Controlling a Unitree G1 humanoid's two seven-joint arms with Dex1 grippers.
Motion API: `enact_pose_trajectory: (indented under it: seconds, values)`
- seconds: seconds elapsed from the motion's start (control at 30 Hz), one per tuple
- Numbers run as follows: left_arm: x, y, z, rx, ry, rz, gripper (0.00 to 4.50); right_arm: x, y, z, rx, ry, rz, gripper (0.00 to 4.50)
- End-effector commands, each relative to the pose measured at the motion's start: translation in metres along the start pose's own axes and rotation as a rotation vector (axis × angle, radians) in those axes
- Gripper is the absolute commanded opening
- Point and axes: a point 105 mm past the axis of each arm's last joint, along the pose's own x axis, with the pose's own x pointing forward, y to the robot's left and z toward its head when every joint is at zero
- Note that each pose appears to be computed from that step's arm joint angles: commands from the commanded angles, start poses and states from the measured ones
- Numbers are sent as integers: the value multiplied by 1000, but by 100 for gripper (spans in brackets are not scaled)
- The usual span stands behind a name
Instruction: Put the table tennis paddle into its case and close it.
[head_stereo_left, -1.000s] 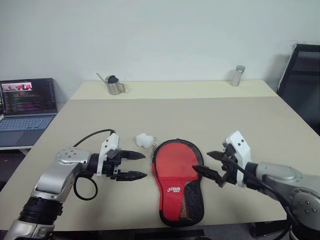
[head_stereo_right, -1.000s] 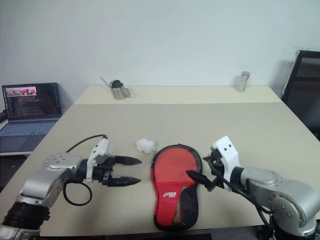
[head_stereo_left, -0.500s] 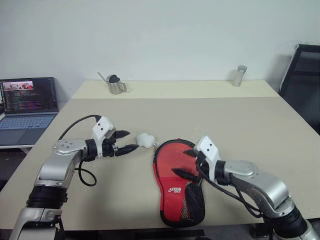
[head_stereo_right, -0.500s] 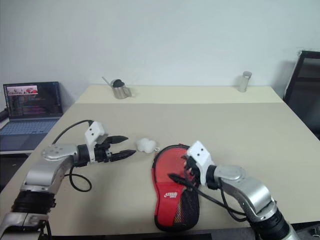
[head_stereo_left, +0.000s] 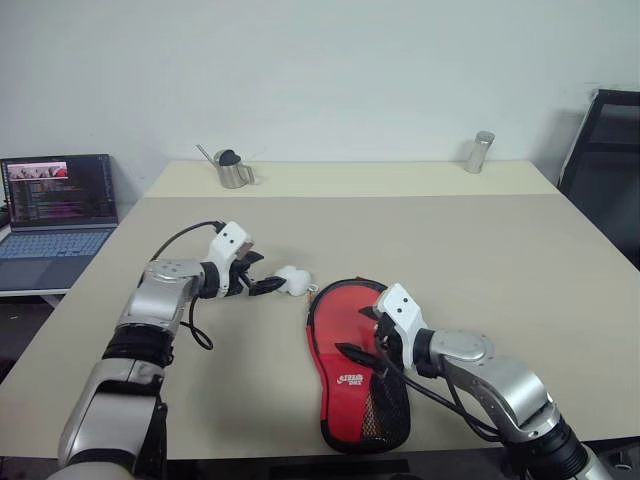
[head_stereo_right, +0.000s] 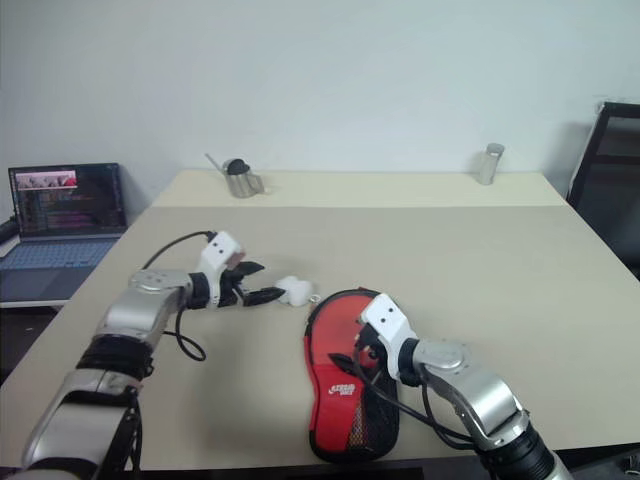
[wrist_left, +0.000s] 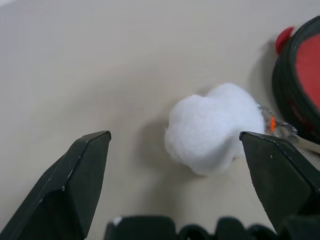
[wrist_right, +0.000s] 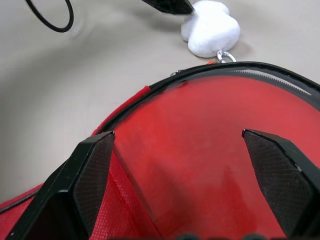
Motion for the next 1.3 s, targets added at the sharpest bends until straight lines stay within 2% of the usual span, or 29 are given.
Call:
enact_pose_trajectory:
  seconds: [0.03,0.17,0.6,0.67,0.73,1.07,1.17,1.3]
  values:
    - [11,-7,-1,26,35,-83,449,2,2,10,-28,-36,-9,450]
    - [20,-21,-8,38,76,-194,449,4,2,12,-32,-41,-18,450]
    - [30,-18,-15,37,65,-147,449,5,1,9,-9,-28,-48,450]
    - [30,-17,-15,31,51,-135,412,5,1,8,1,-19,-47,450]
    - [30,-16,-15,18,40,-123,355,5,-1,6,-3,-10,-57,450]
    - [32,-15,-13,-13,9,-102,1,6,-1,7,9,-17,-68,450]
    - [32,-16,-13,-12,3,-105,1,6,-5,9,12,-21,-79,450]
    - [29,-16,-11,-6,-9,-113,1,11,-5,-2,-31,25,-75,450]
